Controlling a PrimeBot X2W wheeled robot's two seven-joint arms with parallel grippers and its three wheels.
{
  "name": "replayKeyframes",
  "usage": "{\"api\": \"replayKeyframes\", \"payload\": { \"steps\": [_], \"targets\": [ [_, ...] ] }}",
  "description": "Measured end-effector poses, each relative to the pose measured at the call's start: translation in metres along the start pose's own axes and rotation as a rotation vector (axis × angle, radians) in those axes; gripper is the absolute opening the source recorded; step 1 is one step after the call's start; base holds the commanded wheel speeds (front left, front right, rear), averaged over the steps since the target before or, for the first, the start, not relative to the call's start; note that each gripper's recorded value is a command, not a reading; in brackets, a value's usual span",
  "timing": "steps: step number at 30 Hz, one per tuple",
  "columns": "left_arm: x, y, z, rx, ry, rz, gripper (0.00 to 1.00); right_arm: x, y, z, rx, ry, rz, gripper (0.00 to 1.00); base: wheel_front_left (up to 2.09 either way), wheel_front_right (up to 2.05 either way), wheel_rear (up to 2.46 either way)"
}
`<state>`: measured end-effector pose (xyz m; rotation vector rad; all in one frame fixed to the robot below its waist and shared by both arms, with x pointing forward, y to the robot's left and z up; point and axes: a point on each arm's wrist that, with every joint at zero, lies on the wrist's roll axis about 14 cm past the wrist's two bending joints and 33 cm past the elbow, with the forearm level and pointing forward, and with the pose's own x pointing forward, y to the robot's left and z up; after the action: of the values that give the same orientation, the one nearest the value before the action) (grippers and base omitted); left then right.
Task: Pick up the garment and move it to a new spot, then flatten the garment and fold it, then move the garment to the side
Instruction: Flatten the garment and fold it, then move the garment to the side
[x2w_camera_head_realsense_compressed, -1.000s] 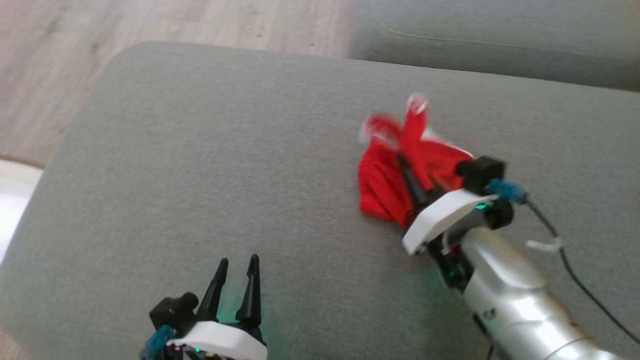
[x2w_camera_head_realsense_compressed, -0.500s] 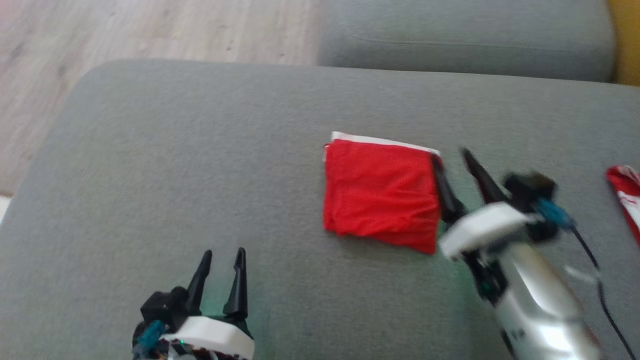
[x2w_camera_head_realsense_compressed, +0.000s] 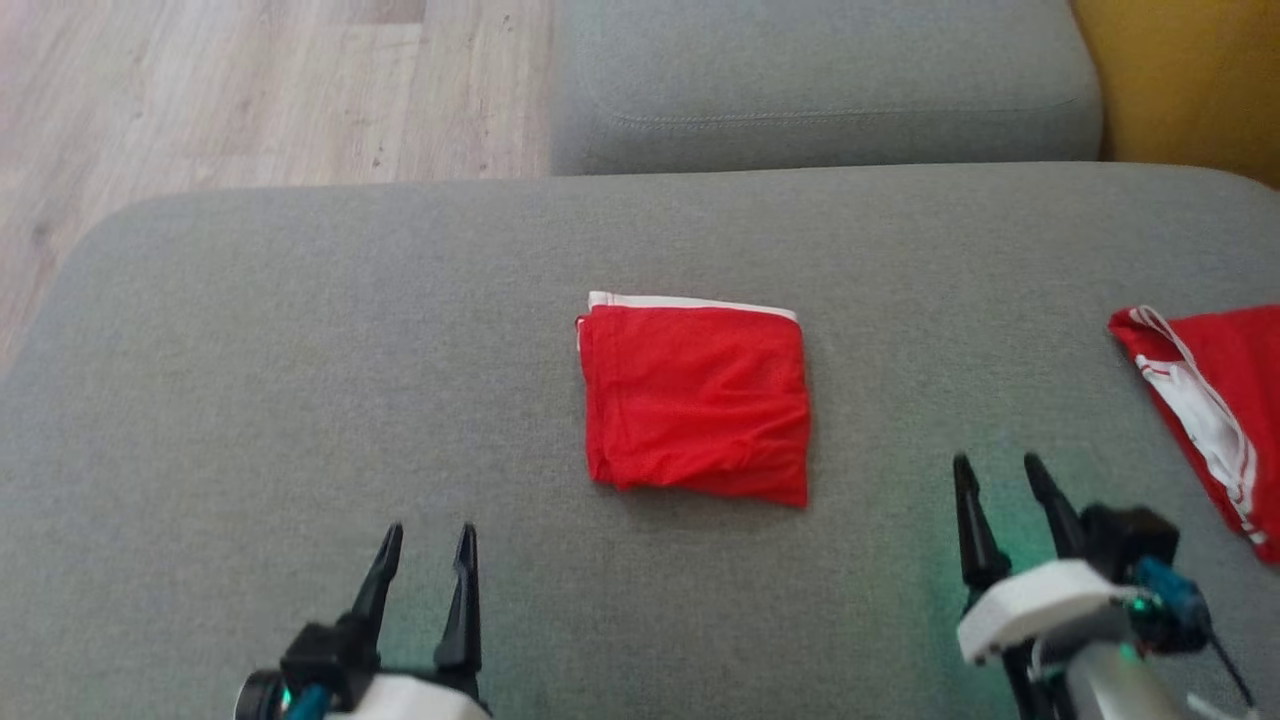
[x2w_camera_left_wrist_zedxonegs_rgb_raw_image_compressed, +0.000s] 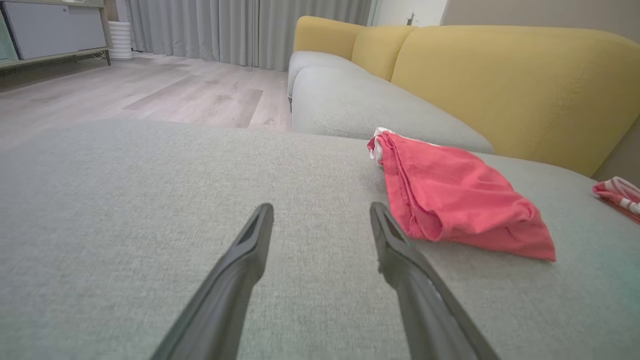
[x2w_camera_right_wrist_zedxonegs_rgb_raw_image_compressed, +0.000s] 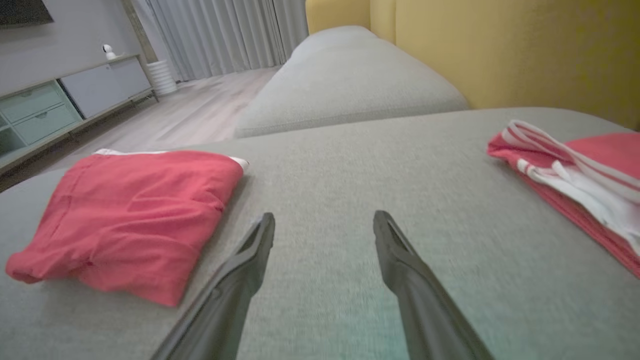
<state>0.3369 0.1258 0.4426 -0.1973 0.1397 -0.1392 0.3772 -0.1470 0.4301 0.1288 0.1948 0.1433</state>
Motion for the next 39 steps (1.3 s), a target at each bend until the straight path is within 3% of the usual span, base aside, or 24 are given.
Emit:
{"api": "replayKeyframes", "payload": {
  "steps": [13, 16, 22, 24, 26, 27, 29, 34, 39],
  "targets": [
    [-0.008, -0.004, -0.010, 0.001, 0.028, -0.001, 1.00, 0.001, 0.024, -0.023, 0.000, 0.072, 0.068, 1.00, 0.00, 0.00, 0.00],
    [-0.008, -0.007, -0.015, -0.008, 0.044, -0.008, 1.00, 0.013, 0.032, -0.023, -0.008, 0.083, 0.095, 1.00, 0.00, 0.00, 0.00],
    [0.008, -0.008, -0.012, -0.031, 0.045, -0.006, 1.00, 0.077, 0.061, -0.003, -0.055, 0.073, 0.183, 1.00, 0.00, 0.00, 0.00],
    [0.008, -0.002, -0.014, -0.038, 0.054, 0.016, 1.00, 0.092, 0.069, -0.009, -0.064, 0.102, 0.203, 1.00, 0.00, 0.00, 0.00],
    [0.003, 0.008, -0.021, -0.050, 0.076, 0.056, 1.00, 0.100, 0.079, -0.036, -0.076, 0.205, 0.228, 1.00, 0.00, 0.00, 0.00],
    [0.001, 0.011, -0.023, -0.051, 0.083, 0.067, 1.00, 0.099, 0.079, -0.050, -0.086, 0.256, 0.233, 0.96, 0.00, 0.00, 0.00],
    [-0.001, 0.014, -0.027, -0.053, 0.096, 0.082, 1.00, 0.100, 0.080, -0.063, -0.081, 0.291, 0.233, 0.00, 0.00, 0.00, 0.00],
    [0.003, 0.015, -0.029, -0.053, 0.102, 0.084, 1.00, 0.110, 0.077, -0.054, -0.065, 0.264, 0.217, 0.00, 0.00, 0.00, 0.00],
    [0.018, -0.005, -0.027, -0.053, 0.096, 0.001, 1.00, 0.096, 0.045, -0.043, -0.021, 0.225, 0.130, 0.00, 0.00, 0.00, 0.00]
  ]
}}
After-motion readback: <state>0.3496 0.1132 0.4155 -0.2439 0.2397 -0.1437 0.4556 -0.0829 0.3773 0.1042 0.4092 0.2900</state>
